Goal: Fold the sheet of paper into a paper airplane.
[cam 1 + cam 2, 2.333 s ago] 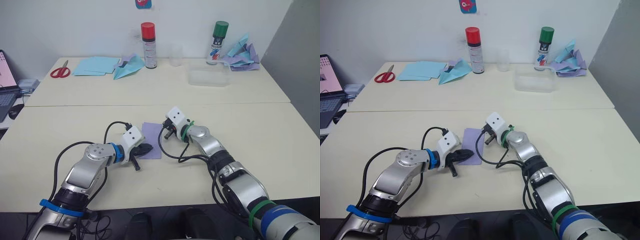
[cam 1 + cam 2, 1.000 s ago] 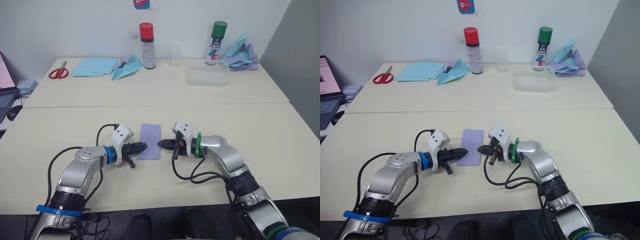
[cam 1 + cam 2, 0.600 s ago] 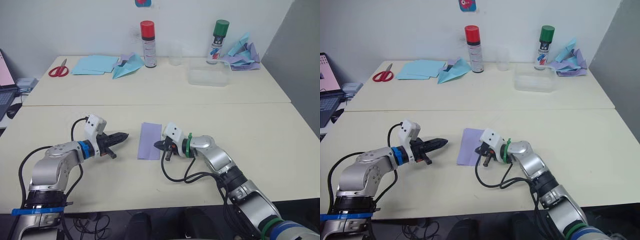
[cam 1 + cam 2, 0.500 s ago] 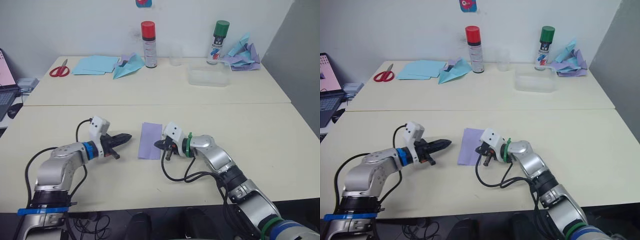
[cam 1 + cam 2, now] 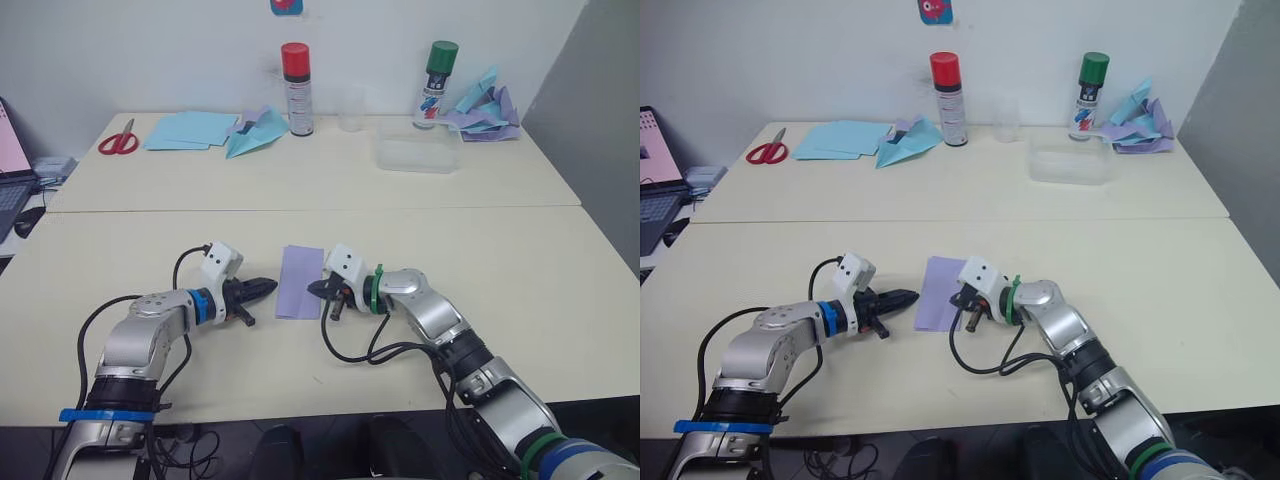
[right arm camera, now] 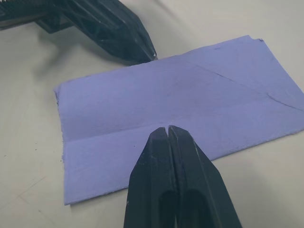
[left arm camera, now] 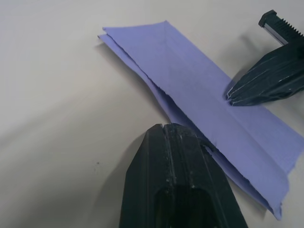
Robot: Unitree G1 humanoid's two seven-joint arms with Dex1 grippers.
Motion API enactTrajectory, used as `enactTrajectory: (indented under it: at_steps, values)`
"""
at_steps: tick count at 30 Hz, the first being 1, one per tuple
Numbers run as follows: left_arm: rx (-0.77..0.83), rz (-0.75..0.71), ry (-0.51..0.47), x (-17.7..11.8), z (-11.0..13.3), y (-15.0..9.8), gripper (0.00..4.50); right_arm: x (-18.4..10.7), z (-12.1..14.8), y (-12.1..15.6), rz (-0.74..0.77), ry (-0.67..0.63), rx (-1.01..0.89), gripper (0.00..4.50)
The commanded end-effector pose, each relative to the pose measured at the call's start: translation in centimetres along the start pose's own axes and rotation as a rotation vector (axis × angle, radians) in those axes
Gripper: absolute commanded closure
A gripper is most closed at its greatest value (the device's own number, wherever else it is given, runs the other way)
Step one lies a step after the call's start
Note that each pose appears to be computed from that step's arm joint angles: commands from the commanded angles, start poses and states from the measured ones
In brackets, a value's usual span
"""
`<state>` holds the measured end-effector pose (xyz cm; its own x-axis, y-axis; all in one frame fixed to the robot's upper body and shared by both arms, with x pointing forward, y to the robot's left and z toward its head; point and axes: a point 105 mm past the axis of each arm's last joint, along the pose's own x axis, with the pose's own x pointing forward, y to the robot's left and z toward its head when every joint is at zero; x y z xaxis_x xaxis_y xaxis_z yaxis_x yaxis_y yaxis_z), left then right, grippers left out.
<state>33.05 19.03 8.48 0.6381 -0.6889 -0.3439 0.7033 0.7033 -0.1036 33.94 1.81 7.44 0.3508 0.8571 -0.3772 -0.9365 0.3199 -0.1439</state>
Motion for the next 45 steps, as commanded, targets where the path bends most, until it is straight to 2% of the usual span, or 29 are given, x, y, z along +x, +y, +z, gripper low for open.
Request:
enactTrajectory:
  at_steps: [1,10,20,31,41,45]
  values:
    - [0.049,-0.044,-0.026,0.6,1.2,-0.7,4.5,-0.2,-1.1,-0.2,-0.021,0.042,0.02,4.46]
    - [0.059,-0.06,-0.028,1.2,1.8,-0.9,4.5,-0.2,-1.1,-0.4,-0.029,0.044,0.026,4.46]
    - [0.068,0.012,-0.001,-0.6,1.4,1.0,4.5,-0.1,-1.1,-0.3,-0.03,0.044,0.033,4.46]
    - [0.077,-0.033,0.015,1.2,1.1,-0.2,4.5,-0.1,-1.1,-0.5,-0.034,0.045,0.035,4.46]
    - [0.071,-0.063,0.021,0.7,1.0,-0.5,4.5,-0.2,-1.2,-0.5,-0.044,0.045,0.044,4.46]
    - [0.076,-0.031,0.044,0.3,0.7,0.2,4.5,-0.2,-1.2,-0.5,-0.045,0.044,0.045,4.46]
